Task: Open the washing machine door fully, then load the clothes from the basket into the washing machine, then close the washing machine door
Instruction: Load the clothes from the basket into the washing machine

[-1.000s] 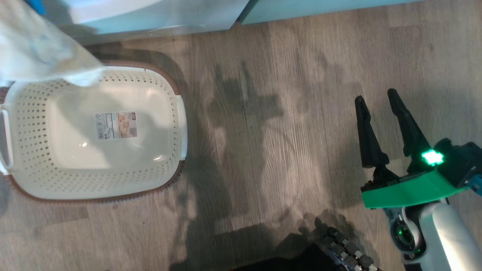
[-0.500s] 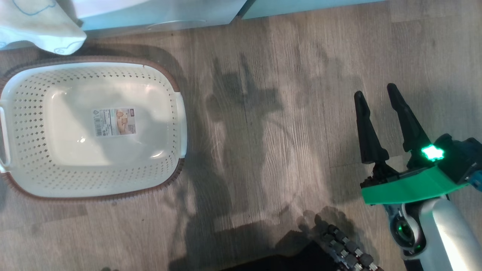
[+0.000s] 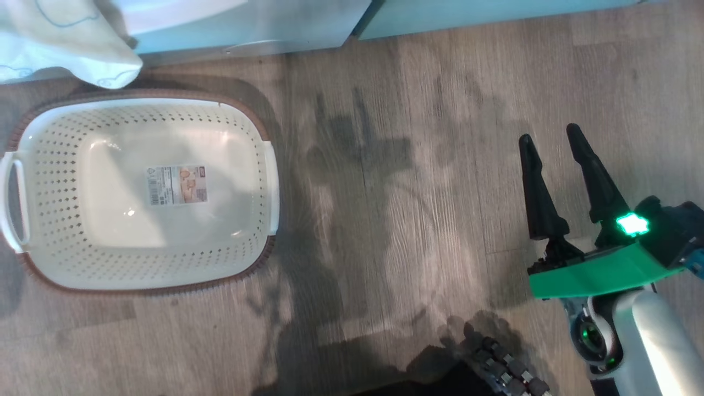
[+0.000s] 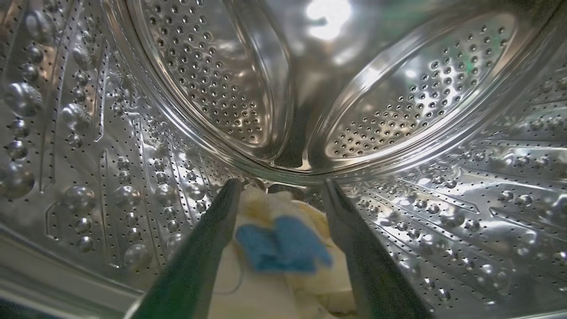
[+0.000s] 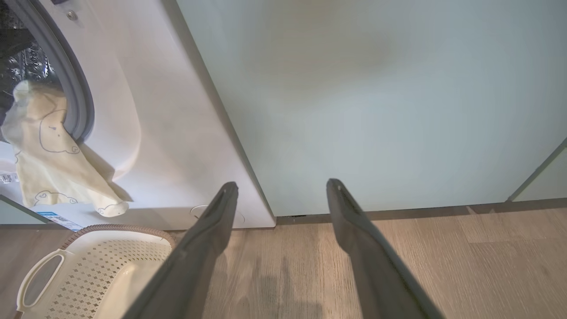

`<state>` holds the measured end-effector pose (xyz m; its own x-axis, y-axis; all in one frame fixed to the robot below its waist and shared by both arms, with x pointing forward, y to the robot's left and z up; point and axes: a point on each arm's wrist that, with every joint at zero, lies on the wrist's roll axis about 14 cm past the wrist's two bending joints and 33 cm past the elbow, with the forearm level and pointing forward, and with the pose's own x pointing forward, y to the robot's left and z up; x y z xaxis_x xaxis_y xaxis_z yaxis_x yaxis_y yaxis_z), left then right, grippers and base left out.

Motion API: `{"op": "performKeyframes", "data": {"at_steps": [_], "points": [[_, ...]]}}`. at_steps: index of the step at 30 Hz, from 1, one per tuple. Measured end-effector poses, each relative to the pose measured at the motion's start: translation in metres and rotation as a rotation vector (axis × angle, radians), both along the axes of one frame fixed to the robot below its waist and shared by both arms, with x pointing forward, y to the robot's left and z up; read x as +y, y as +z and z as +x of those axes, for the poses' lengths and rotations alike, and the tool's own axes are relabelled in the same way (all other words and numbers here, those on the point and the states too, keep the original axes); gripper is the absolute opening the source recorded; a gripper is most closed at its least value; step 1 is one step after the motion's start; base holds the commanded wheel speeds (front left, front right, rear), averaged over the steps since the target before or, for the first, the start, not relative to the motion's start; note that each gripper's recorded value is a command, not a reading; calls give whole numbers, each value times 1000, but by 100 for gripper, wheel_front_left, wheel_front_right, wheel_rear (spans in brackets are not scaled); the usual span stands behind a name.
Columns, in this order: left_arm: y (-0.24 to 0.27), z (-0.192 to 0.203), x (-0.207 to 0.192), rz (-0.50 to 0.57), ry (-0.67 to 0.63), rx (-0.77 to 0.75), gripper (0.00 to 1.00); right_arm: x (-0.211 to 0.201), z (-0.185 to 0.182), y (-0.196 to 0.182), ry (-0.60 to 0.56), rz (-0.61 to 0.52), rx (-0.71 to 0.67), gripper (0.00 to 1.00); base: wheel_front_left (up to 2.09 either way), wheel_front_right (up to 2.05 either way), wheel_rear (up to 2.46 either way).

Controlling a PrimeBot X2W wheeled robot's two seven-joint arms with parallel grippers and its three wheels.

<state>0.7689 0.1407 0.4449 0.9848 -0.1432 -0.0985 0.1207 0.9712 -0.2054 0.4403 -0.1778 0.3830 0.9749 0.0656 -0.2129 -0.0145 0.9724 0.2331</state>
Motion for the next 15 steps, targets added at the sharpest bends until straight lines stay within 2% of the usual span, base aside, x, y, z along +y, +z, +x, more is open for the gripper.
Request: {"op": "performKeyframes", "data": {"at_steps": [8, 15], "points": [[-11, -26, -7, -24, -1, 19, 100, -1, 3, 15, -5, 1, -41, 100, 0, 0, 0], [-21, -58, 0, 29, 13, 29, 100, -3, 6, 30, -5, -6, -78, 100, 0, 0, 0]]}}
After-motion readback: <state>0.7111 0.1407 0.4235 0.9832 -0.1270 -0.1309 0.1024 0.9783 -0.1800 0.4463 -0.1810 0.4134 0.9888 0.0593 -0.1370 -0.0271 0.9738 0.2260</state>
